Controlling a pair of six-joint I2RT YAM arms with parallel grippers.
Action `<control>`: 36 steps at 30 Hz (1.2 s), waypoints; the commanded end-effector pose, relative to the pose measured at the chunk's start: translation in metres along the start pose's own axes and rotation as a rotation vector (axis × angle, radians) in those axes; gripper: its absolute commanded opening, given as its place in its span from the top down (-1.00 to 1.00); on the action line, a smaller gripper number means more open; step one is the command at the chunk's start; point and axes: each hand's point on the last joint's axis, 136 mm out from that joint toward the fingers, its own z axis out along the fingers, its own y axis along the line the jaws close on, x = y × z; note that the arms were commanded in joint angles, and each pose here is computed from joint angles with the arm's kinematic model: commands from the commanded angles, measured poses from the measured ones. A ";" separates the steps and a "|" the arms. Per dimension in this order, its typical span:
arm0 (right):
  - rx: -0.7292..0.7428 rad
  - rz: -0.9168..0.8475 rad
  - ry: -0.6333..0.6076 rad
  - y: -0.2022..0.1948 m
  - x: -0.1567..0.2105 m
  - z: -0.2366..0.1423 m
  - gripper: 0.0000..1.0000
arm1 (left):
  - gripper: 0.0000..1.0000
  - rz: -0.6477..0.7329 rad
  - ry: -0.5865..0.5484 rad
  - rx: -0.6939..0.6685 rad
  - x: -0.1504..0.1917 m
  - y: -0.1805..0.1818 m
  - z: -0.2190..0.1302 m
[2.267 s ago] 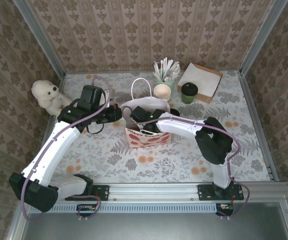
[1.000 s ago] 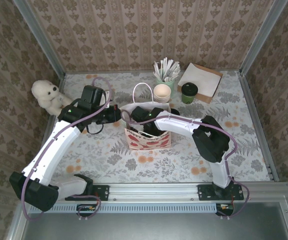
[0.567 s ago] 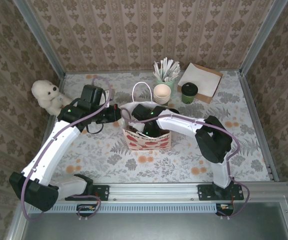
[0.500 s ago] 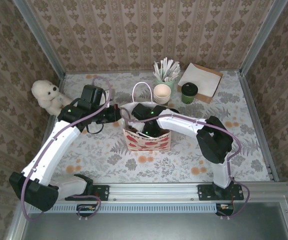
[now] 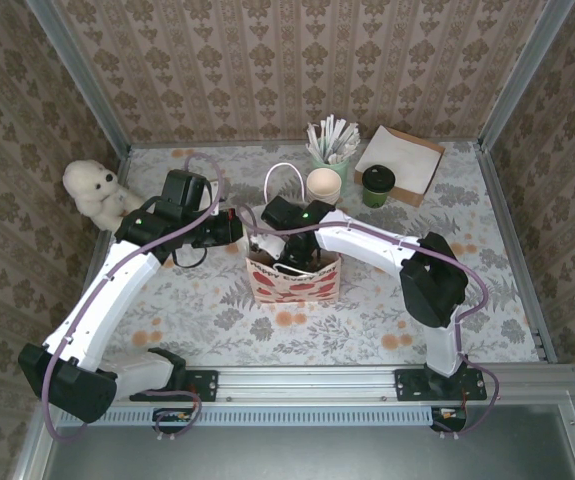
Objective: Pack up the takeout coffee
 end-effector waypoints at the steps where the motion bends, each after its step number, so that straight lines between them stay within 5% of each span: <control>1: -0.050 0.014 0.111 0.006 0.027 0.005 0.81 | 1.00 0.034 -0.010 -0.003 -0.005 -0.004 -0.008; 9: 0.103 0.007 0.217 -0.030 0.043 0.025 0.81 | 1.00 0.037 -0.013 -0.009 -0.006 -0.004 -0.009; 21: 0.315 -0.039 0.131 -0.068 0.023 0.030 0.82 | 1.00 0.030 -0.007 -0.005 -0.005 -0.004 -0.009; 31: 0.344 -0.066 0.100 -0.069 0.013 0.023 0.80 | 1.00 0.037 -0.013 0.006 -0.007 -0.007 -0.010; 36: 0.311 -0.075 0.027 -0.055 0.002 0.007 0.62 | 1.00 0.044 -0.012 -0.004 -0.007 -0.005 -0.008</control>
